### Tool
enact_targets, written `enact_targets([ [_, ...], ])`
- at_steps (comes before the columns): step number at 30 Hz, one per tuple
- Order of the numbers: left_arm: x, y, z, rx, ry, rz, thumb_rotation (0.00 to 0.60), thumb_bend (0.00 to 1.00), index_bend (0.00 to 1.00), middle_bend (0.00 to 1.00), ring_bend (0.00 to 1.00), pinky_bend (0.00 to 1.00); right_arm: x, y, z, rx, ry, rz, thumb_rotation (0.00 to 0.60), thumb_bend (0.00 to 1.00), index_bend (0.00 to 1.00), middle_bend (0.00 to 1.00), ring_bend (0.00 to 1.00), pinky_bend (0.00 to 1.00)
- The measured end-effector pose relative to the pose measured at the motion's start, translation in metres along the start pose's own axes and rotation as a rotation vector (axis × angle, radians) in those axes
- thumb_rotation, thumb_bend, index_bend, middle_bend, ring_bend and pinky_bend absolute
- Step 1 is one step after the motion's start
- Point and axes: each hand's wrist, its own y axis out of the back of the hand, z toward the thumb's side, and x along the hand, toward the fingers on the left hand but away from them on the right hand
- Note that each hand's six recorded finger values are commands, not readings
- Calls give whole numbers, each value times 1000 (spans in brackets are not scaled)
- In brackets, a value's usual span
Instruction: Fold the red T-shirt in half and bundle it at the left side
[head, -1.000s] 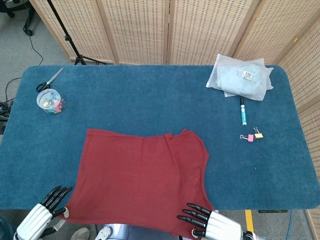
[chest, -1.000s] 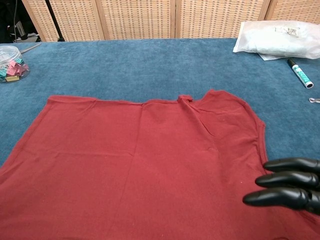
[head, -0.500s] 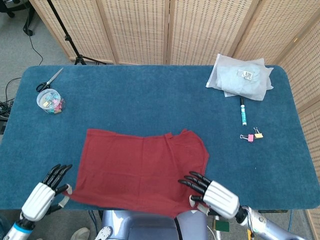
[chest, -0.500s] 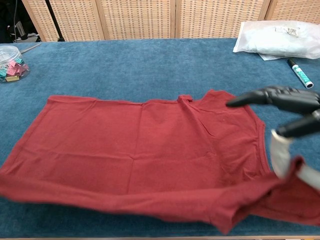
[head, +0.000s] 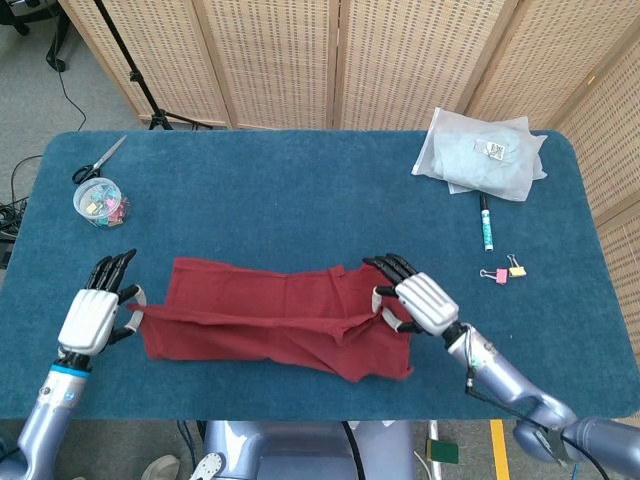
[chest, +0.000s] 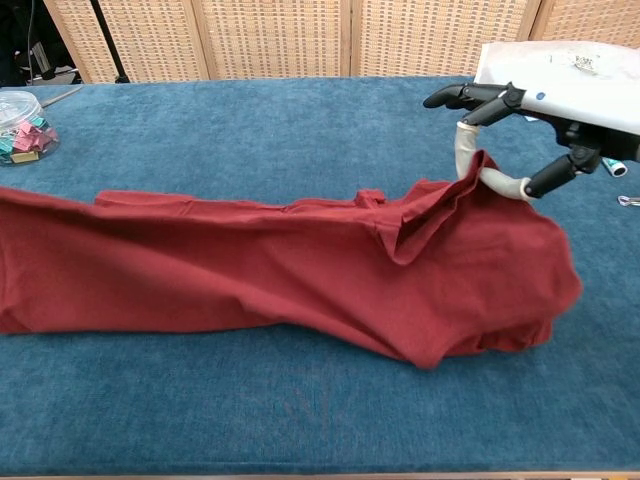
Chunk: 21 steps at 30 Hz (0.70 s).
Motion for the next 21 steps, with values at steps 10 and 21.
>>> enact_targets([
  [10, 52, -11, -12, 99, 124, -85, 600, 565, 748, 0, 0, 0, -40, -1, -34, 8, -103, 3, 600, 543, 668, 74, 0, 0],
  [21, 83, -25, -17, 109, 160, -93, 600, 565, 748, 0, 0, 0, -64, 6, -58, 5, -186, -12, 600, 543, 668, 74, 0, 0],
])
